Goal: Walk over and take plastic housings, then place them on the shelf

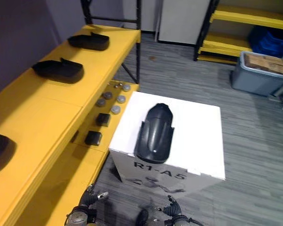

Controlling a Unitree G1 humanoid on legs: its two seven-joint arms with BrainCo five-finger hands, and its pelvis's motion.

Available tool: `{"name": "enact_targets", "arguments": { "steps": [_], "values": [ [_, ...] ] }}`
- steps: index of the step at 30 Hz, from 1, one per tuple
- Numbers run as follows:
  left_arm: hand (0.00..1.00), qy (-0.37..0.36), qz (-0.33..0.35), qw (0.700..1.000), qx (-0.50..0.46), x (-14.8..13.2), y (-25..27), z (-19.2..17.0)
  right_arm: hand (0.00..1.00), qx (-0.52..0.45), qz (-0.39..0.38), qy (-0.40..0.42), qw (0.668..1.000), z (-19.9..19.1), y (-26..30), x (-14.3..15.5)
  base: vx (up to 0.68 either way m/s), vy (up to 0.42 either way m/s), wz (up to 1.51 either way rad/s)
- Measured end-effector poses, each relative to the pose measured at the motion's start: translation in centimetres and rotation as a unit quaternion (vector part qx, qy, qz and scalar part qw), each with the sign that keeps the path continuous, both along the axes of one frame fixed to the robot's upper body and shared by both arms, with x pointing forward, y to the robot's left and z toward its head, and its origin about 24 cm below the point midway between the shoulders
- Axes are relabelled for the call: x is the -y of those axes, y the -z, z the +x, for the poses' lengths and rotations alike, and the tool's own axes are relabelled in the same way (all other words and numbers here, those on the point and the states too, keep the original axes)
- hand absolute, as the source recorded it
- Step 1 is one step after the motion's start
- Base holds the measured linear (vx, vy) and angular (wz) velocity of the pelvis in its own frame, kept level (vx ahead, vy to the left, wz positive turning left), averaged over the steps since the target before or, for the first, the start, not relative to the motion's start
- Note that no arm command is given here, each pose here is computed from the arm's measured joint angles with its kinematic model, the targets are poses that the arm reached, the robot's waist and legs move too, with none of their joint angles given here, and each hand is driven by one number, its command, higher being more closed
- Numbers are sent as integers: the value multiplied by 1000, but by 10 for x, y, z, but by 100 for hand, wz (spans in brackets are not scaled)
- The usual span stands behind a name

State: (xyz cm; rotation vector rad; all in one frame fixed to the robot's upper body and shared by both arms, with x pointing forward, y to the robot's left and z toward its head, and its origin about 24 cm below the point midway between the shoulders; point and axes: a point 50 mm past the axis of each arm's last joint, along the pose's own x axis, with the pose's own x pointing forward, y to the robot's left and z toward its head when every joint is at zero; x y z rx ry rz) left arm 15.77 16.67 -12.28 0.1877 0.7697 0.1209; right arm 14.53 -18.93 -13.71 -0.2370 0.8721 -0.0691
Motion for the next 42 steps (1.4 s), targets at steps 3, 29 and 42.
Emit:
{"name": "enact_targets", "arguments": {
  "steps": [3,29,42],
  "values": [
    [0,-10,2,1000,-4,-3,1,-4,0,6,2,2,1000,3,-1,0,-51,-3,-125],
    [0,-4,7,999,-45,-27,9,-37,0,506,-122,113,846,65,-225,92,68,121,-23],
    [0,32,-11,998,-52,-11,13,-41,0,535,-45,-111,836,149,-244,-9,-89,24,22]
  ]
}}
